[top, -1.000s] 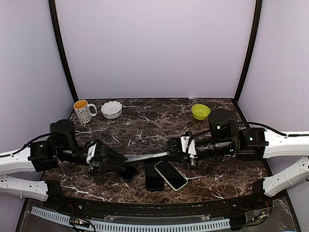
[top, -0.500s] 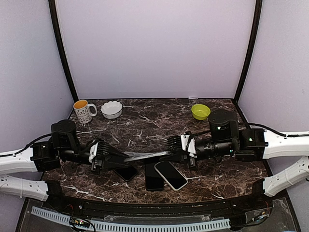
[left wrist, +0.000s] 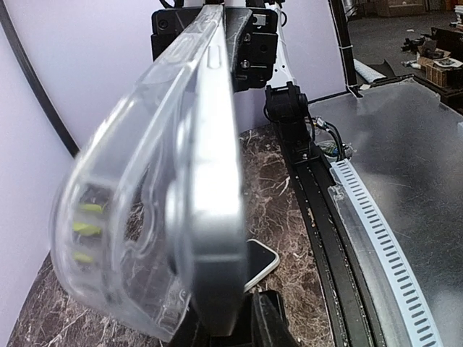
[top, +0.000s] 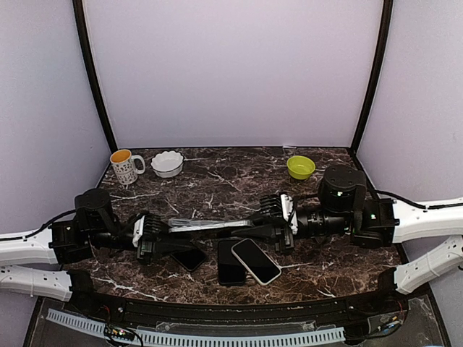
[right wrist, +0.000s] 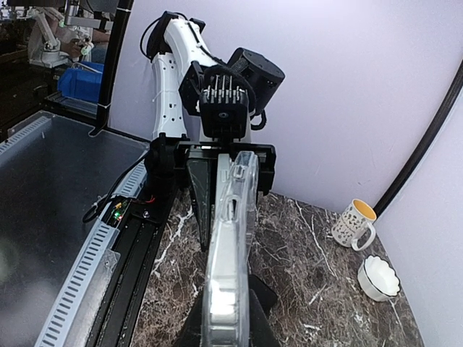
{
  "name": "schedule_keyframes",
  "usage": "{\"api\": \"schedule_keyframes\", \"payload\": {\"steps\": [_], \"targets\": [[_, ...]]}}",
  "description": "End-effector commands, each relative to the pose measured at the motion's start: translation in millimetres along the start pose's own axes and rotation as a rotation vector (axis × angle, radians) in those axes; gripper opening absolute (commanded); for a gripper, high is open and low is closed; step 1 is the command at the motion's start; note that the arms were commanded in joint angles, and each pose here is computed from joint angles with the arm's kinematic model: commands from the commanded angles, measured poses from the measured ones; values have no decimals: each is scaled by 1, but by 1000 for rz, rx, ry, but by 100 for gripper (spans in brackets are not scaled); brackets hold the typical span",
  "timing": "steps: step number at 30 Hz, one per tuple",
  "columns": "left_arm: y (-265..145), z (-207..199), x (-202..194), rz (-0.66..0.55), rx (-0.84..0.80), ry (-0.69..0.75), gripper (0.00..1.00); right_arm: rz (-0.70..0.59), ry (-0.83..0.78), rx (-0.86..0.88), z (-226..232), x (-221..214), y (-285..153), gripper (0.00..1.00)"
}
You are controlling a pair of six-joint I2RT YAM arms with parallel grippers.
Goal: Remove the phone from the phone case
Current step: Pass from the right arm to the left
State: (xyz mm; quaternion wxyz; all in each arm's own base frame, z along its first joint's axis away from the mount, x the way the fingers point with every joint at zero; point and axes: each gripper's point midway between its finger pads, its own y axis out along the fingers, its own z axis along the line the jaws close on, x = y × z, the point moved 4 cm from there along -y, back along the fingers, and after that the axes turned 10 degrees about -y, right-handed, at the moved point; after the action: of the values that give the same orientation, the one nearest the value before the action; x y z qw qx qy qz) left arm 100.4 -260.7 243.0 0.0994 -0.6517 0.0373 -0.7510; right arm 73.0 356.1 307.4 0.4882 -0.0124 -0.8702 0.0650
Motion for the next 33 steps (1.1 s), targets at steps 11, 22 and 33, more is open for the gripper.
{"api": "schedule_keyframes", "payload": {"steps": [11, 22, 33], "targets": [[-13, 1, 29, -158, 37, 22, 22, -112, 4, -124, -7, 24, 11, 0], [-23, 3, 31, -148, 81, 35, 23, 0, 34, -169, -7, 2, 6, 0], [-24, -2, 36, -165, 44, 35, 23, 55, 17, -159, -1, -11, 5, 0]]}}
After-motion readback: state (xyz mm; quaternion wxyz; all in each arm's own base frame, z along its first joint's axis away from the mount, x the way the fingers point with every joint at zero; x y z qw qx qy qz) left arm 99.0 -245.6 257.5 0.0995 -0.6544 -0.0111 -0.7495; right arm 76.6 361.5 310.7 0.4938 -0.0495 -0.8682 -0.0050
